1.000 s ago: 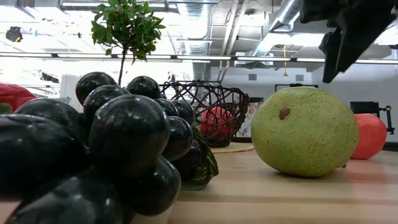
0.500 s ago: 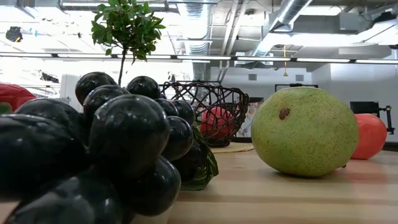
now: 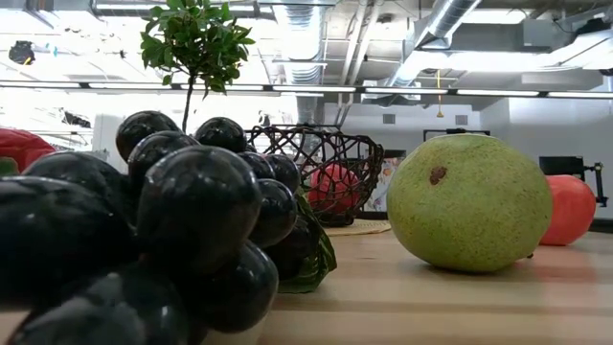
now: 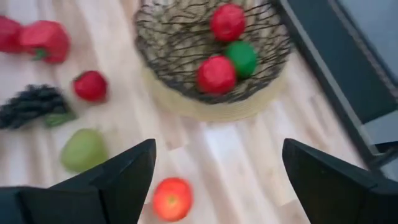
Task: Build produce basket
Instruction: Put the orange apple into the basket
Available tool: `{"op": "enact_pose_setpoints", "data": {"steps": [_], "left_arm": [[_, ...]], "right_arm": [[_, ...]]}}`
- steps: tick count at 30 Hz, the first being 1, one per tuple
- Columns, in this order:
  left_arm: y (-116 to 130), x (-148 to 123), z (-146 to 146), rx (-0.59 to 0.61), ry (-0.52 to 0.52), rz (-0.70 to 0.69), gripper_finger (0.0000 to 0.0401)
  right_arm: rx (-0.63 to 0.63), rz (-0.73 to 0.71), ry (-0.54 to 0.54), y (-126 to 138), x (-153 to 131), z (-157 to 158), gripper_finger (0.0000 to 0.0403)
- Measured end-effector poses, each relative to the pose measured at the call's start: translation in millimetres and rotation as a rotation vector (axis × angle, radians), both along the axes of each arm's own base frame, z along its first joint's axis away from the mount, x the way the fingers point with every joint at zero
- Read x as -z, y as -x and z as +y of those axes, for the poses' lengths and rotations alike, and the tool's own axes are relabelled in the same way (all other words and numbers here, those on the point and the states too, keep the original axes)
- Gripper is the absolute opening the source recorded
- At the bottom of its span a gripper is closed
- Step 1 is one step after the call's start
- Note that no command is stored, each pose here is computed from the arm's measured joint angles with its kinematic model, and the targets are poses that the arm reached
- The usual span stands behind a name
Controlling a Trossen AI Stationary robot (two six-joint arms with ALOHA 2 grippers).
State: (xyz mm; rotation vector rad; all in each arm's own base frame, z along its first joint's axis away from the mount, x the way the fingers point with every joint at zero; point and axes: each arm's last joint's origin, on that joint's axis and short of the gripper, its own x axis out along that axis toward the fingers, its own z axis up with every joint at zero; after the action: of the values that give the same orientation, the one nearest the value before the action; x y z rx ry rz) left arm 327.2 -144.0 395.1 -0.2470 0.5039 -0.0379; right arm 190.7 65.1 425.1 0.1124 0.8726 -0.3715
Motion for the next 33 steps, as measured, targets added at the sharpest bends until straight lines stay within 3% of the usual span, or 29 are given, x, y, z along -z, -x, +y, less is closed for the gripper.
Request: {"op": "enact_pose_setpoints", "data": {"steps": [4,8,10,15,19,23,28,30,33], "left_arm": [[28.3,-72.0,17.0,-0.045,-0.106,-0.161,0.0387],[41.5,-96.9,26.8,-0.141,-0.278,-0.195,0.0387],[45.3,-98.9,36.0,-0.192,-0.31,-0.162,0.0387],[40.0,-71.7,51.5,-0.17,-0.131,0.075,0.0387],[35.3,-40.8,47.5,-0.198,-0.125,0.196,0.0387],[20.5,-4.1,35.8,-0.234,-0.143,0.196,0.0387],[4.7,37.0,24.1,-0.14,0.031,0.193,0.0387],[1.3,44.3,19.2,-0.116,0.122,0.173,0.0387],[-0.6,47.5,8.4,-0.07,0.159,0.112,0.0387]], "right_arm": [[0.007,0.029,-0.024,1.9,12.3,10.9,0.0368],[0.066,0.061,-0.04,-3.6,35.6,17.8,0.0368],[0.088,0.109,-0.063,-6.4,50.3,21.1,0.0368],[0.09,0.221,-0.285,-13.3,61.7,34.0,0.0368],[0.056,0.208,-0.315,-15.6,56.9,39.9,0.0368],[0.059,0.154,-0.284,-20.5,54.4,35.6,0.0368],[0.053,0.135,-0.31,-25.4,51.7,30.7,0.0368],[0.07,0.154,-0.315,-23.3,51.0,28.7,0.0368],[0.104,0.193,-0.301,-20.0,53.2,27.0,0.0368]]}}
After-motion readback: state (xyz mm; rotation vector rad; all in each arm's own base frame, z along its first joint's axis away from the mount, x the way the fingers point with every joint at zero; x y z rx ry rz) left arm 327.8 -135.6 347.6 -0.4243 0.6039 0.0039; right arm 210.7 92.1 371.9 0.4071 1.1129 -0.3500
